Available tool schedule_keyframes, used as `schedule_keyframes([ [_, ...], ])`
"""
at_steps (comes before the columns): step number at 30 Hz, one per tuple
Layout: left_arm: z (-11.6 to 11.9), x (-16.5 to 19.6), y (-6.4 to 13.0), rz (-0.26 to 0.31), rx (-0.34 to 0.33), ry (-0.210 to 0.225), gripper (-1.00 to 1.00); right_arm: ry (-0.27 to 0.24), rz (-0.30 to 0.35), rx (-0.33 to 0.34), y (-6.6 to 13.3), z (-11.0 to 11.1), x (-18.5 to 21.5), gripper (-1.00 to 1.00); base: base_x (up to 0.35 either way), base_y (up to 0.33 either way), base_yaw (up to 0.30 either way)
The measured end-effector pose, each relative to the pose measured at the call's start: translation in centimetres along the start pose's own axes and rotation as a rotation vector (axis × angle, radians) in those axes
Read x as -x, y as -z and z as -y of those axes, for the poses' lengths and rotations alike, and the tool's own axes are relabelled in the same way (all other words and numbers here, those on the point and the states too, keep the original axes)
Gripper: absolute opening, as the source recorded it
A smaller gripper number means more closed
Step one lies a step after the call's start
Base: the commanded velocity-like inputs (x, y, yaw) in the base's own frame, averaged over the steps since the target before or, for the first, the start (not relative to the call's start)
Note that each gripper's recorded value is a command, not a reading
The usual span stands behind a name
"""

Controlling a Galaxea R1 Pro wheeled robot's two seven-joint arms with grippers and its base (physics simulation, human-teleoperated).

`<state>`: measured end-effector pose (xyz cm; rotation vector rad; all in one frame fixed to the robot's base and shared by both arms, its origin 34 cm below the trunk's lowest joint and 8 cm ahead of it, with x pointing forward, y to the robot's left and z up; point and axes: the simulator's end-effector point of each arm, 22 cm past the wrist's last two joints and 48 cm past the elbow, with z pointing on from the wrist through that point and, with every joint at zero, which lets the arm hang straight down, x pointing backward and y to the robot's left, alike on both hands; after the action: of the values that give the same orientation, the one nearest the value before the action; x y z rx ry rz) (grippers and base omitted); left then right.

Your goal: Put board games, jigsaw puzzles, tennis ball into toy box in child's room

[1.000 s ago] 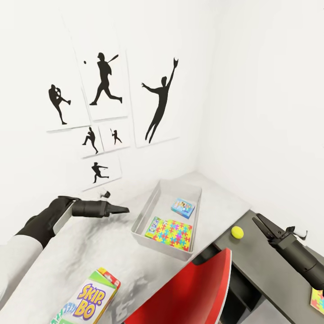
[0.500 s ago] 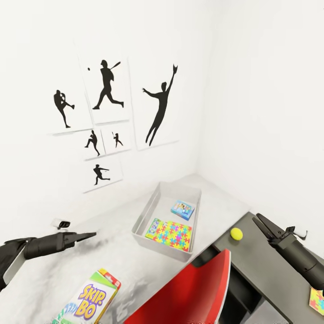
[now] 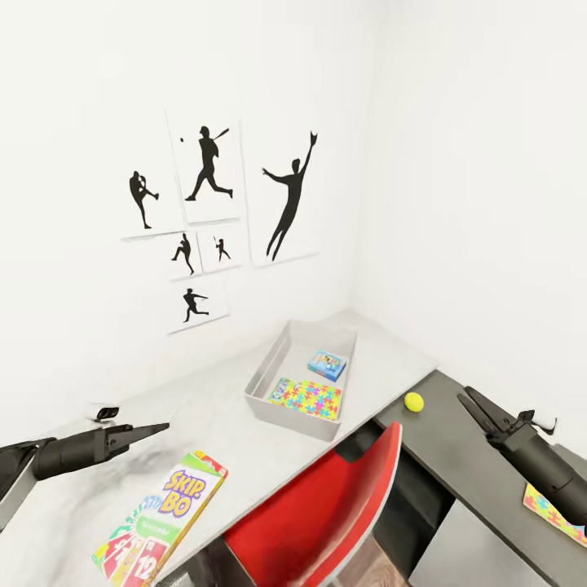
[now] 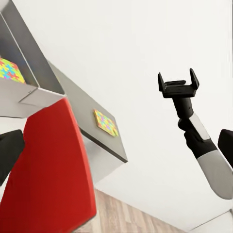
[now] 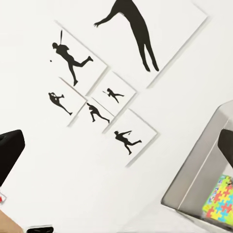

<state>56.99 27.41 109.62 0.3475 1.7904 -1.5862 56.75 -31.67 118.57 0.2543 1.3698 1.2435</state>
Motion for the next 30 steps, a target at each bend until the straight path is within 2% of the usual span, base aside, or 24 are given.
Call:
schedule_keyframes([
  [10,0.8,0.4,0.1,0.006,-0.005,-0.020,1.00,0.009,0.008,0.013,0.1,-0.8,0.4,1.00,-0.228,-0.116,0.000],
  [30,2.1,1.2,0.2,0.014,-0.013,-0.052,1.00,0.039,0.007,0.017,0.2,-1.8,0.8,1.00,-0.015,-0.009,0.026],
])
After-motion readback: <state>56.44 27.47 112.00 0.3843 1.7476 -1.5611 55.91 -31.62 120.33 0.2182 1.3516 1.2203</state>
